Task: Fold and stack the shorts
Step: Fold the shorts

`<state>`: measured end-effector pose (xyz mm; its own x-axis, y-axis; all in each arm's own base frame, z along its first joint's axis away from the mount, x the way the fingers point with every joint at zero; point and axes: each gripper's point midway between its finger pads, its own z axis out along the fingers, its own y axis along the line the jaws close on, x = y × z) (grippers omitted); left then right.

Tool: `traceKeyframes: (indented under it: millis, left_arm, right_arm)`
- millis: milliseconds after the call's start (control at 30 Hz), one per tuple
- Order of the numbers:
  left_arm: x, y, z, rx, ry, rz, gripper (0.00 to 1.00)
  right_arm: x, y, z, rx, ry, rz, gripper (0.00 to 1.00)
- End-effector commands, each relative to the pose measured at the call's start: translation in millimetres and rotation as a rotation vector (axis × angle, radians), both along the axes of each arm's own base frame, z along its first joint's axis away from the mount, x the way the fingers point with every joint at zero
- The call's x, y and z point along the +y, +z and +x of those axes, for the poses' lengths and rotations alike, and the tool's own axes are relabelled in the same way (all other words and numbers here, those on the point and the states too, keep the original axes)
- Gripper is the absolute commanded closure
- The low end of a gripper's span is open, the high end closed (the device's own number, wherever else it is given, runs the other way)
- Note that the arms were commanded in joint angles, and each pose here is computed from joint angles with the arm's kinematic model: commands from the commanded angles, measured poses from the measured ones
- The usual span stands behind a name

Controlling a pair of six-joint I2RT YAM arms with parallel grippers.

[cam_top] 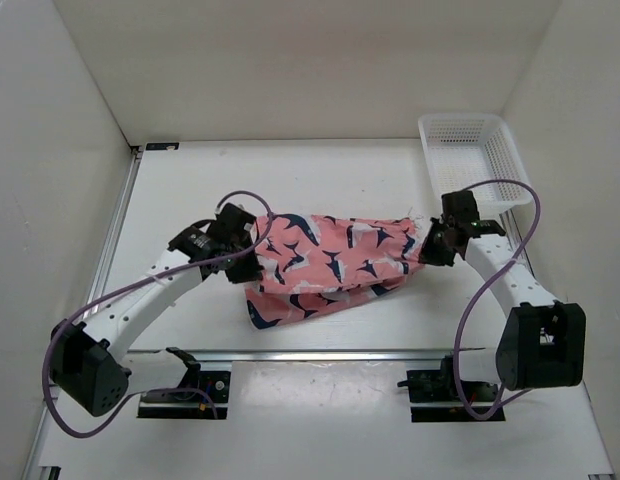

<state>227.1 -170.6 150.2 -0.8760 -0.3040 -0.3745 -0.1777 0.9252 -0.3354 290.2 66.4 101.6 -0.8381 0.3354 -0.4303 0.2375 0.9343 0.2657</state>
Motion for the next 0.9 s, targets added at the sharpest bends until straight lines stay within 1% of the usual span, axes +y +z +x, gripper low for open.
traceKeyframes:
  millis: [0, 67, 200, 300, 333, 367, 400, 433, 467, 500, 533, 567, 633, 667, 800, 867]
  left_arm:
    - [0, 2, -3, -0.051, 0.048, -0.036, 0.9]
    - [0, -5, -8, -0.038, 0.028, -0.019, 0.9]
    - [-3, -13, -19, -0.015, -0.003, -0.017, 0.9]
    - [2, -25, -26, 0.014, 0.008, -0.004, 0.9]
    - [2, -35, -31, 0.043, 0.012, 0.009, 0.89]
    - [1, -41, -34, 0.071, 0.015, 0.011, 0.83]
    - [0, -46, -38, 0.102, 0.022, 0.001, 0.76]
    - [-1, -51, -43, 0.118, 0.029, 0.004, 0.65]
    - [2, -65, -52, 0.174, 0.059, 0.011, 0.28]
    - [4, -73, -56, 0.199, 0.074, 0.022, 0.1]
    - [6, -77, -59, 0.212, 0.085, 0.027, 0.04]
    - [6, -80, -59, 0.225, 0.098, 0.031, 0.03]
    - [9, -86, -60, 0.238, 0.12, 0.049, 0.02]
    - [9, -88, -60, 0.246, 0.13, 0.052, 0.02]
    - [17, -96, -51, 0.231, 0.182, 0.096, 0.05]
    - [24, -101, -44, 0.217, 0.203, 0.15, 0.06]
  right_arm:
    - [-23, -7, -4, 0.015, -0.099, -0.03, 1.0]
    - [-26, -16, -7, 0.044, -0.108, -0.034, 1.0]
    - [-27, -18, -2, 0.036, -0.113, -0.041, 1.0]
    - [-25, -19, 0, 0.027, -0.117, -0.025, 1.0]
    - [-23, -20, 2, 0.025, -0.113, -0.017, 1.0]
    - [-23, -24, -1, 0.037, -0.12, -0.014, 1.0]
    - [-23, -26, -1, 0.046, -0.12, -0.015, 0.96]
    - [-20, -26, -1, 0.047, -0.114, -0.003, 0.79]
    - [-20, -29, -2, 0.046, -0.114, -0.003, 0.65]
    - [-16, -30, -3, 0.047, -0.1, 0.021, 0.48]
    - [-14, -30, -3, 0.049, -0.095, 0.031, 0.26]
    - [-13, -29, 0, 0.038, -0.095, 0.032, 0.2]
    - [-13, -29, 0, 0.038, -0.095, 0.032, 0.12]
    - [-13, -26, 0, 0.029, -0.095, 0.033, 0.1]
    - [-18, -27, 1, 0.027, -0.119, 0.015, 0.09]
    - [-19, -24, 5, 0.016, -0.134, 0.012, 0.09]
